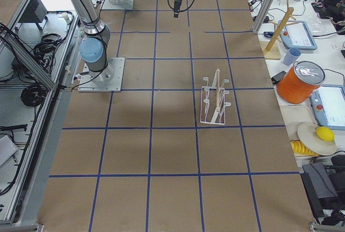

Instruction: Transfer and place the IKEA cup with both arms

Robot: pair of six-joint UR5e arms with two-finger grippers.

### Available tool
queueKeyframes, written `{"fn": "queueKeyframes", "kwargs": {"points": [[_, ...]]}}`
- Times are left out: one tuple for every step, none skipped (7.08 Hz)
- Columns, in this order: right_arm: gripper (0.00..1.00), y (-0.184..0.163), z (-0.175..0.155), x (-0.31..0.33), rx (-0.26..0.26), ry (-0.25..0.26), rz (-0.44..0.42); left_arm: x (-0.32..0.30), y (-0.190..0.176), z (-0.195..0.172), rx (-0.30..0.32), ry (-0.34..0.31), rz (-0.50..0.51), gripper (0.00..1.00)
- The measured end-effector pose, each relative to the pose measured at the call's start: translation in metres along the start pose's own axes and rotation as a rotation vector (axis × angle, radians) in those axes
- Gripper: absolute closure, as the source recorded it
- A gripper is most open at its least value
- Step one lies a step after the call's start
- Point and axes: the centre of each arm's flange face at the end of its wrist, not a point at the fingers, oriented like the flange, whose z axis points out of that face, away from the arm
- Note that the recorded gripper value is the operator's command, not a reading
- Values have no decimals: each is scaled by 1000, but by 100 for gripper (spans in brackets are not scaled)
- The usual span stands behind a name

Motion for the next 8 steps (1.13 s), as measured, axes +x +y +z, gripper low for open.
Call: {"fn": "queueKeyframes", "kwargs": {"points": [[0,0,-1,-1,4,-8,1,-3,-4,-13,15,-24,-20,14],[0,-1,-1,-1,6,-11,0,-6,-14,-39,44,-43,-53,12],[0,-1,-2,-1,7,-13,-1,-4,-31,-75,74,-34,-102,12],[0,-1,-2,-1,8,-14,-2,12,-55,-115,82,-18,-149,8],[0,-1,-2,-1,8,-14,-2,42,-85,-152,80,-14,-185,4],[0,0,-3,-1,9,-14,-1,84,-116,-184,84,-22,-218,0],[0,0,-3,-1,10,-14,0,143,-146,-207,95,-37,-229,0],[0,0,-4,-1,11,-13,1,208,-165,-220,102,-62,-206,0]]}}
